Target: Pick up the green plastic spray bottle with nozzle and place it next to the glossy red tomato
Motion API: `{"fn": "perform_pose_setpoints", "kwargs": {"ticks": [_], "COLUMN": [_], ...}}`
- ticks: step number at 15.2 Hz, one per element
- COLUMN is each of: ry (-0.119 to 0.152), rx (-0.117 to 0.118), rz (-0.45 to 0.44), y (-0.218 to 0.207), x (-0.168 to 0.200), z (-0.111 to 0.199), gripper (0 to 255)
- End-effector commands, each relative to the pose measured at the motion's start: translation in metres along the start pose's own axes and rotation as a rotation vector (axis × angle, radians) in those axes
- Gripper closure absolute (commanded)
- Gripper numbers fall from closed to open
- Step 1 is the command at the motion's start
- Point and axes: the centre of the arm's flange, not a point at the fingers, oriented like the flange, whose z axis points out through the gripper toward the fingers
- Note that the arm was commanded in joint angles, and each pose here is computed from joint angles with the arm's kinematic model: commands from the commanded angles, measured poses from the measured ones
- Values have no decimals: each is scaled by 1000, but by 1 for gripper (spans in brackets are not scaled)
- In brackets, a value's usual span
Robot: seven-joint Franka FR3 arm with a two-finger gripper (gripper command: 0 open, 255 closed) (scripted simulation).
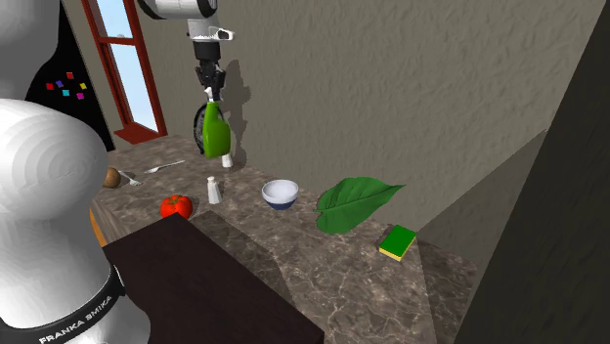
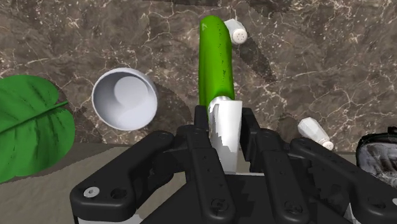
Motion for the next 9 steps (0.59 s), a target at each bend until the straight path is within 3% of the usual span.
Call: {"fn": "perform_pose_setpoints", "kwargs": {"ticks": [1, 9], "ry": [1, 1], "rx": [1, 1], "rz": [0, 0], "y": [0, 0], "x": [1, 2], "z": [10, 53], "gripper": [255, 255]}}
